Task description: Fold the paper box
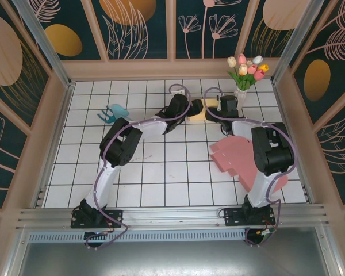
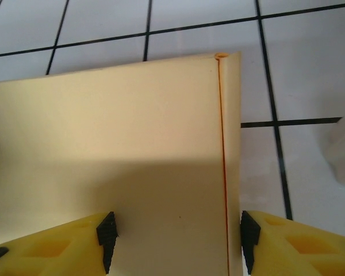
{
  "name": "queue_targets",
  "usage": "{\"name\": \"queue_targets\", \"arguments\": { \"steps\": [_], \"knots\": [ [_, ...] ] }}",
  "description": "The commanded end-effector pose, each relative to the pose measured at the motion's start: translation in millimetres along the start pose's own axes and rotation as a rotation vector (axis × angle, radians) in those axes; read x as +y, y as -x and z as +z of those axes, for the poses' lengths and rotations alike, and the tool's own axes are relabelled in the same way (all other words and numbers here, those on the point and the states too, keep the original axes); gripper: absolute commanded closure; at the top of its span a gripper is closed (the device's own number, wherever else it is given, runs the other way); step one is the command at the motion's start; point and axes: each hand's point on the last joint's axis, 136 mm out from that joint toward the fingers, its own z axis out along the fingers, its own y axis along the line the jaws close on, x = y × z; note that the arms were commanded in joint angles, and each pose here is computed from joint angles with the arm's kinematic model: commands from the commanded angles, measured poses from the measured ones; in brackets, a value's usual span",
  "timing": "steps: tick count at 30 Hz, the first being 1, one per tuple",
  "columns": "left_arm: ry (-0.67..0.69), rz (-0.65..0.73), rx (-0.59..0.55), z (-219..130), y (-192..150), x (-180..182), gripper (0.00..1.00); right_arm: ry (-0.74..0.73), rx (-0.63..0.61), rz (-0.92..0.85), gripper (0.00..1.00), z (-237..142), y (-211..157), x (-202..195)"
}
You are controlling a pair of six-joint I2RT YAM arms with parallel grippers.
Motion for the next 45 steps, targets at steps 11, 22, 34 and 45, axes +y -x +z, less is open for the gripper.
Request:
{"name": "queue_targets", "arguments": {
  "steps": [11, 22, 34, 45],
  "knots": [
    [0.176, 0.079, -0.010, -27, 16, 35, 0.15, -0.144, -0.098, 0.029, 0.34, -69, 12, -22],
    [0.159, 0.049, -0.119, -204, -1, 65, 0.15, -0.117, 0.065, -0.032, 0.39, -169, -104, 25],
    [0.349, -0.007, -0.185, -350, -50, 153, 0.01, -0.113, 0.214, -0.056, 0.43, -172, -171, 48],
    [0.285, -0.047, -0.227, -370, -67, 166, 0.02, -0.361, 0.214, -0.057, 0.54, -149, -191, 12]
  ]
}}
